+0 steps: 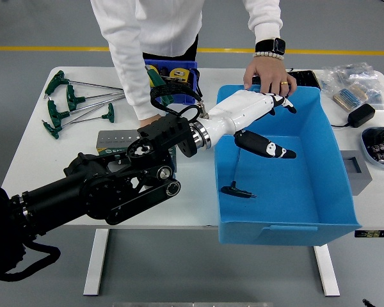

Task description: Lift tool from toolbox,place it in box,lift tool from toolbox,place it in box

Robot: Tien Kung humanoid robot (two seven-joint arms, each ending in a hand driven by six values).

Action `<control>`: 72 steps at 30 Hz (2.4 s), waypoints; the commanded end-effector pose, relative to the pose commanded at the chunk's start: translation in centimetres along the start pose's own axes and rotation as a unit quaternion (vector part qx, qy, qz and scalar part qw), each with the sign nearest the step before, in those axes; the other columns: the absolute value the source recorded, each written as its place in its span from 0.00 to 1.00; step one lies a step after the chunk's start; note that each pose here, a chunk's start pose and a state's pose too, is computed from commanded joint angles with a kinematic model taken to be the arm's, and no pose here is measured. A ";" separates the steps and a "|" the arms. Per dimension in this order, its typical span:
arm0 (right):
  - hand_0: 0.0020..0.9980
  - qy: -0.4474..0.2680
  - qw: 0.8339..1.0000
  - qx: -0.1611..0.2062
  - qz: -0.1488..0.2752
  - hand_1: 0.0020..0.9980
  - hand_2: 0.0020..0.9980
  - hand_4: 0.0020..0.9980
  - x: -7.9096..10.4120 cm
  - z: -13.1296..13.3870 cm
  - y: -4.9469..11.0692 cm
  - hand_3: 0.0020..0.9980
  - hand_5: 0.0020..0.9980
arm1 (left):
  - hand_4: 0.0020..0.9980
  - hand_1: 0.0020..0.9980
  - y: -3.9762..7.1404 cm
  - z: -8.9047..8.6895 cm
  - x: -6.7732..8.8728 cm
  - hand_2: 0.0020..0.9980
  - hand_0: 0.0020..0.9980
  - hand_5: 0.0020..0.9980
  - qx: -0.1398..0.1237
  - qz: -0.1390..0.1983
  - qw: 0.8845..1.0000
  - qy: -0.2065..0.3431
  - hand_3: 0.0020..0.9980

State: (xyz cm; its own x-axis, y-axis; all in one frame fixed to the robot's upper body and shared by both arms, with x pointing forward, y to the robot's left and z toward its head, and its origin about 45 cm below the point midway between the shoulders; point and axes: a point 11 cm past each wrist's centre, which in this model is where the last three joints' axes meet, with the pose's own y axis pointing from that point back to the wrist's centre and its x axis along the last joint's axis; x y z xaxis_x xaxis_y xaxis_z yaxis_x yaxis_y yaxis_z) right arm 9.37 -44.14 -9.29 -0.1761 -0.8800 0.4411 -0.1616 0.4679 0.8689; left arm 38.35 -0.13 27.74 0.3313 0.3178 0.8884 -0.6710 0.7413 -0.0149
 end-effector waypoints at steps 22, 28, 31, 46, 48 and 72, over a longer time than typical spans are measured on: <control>0.65 -0.012 1.000 -0.012 0.003 0.63 0.71 0.81 -0.1 1.8 0.0 0.56 0.75 | 1.00 0.40 12.8 -10.0 7.2 0.56 0.32 0.70 0.214 0.267 0.916 0.210 0.71; 0.65 -0.011 1.000 -0.011 0.003 0.63 0.71 0.81 -0.2 1.6 0.0 0.56 0.75 | 0.98 0.35 15.7 -12.3 4.8 0.53 0.28 0.73 0.287 0.319 0.829 0.359 0.72; 0.65 -0.010 1.000 -0.010 0.003 0.63 0.71 0.81 -0.2 1.4 0.0 0.56 0.75 | 0.98 0.35 16.3 -13.0 3.4 0.53 0.28 0.73 0.306 0.326 0.792 0.415 0.72; 0.65 -0.011 1.000 -0.008 0.002 0.63 0.71 0.80 -0.2 1.2 0.0 0.56 0.75 | 1.00 0.63 16.1 -14.4 -0.8 0.72 0.51 0.75 0.298 0.294 0.714 0.561 0.81; 0.65 -0.010 1.000 -0.008 0.002 0.63 0.71 0.80 -0.2 1.2 0.0 0.56 0.75 | 1.00 0.63 16.1 -14.8 -0.6 0.72 0.51 0.75 0.285 0.301 0.748 0.519 0.81; 0.65 -0.004 1.000 -0.007 -0.005 0.64 0.71 0.80 -0.8 0.7 0.1 0.56 0.74 | 1.00 0.90 16.8 -19.8 -4.6 0.94 0.86 0.64 0.281 0.296 0.863 0.298 0.93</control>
State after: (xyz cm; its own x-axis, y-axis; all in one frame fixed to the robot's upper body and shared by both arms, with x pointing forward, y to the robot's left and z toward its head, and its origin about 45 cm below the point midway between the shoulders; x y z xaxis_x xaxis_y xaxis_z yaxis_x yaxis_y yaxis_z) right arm 8.81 -43.36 -9.70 -0.1822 -0.8841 0.4304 -0.1508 0.4577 0.8762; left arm 38.68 22.59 14.34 -0.0097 0.9144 0.4047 -0.9999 -0.0054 -0.0119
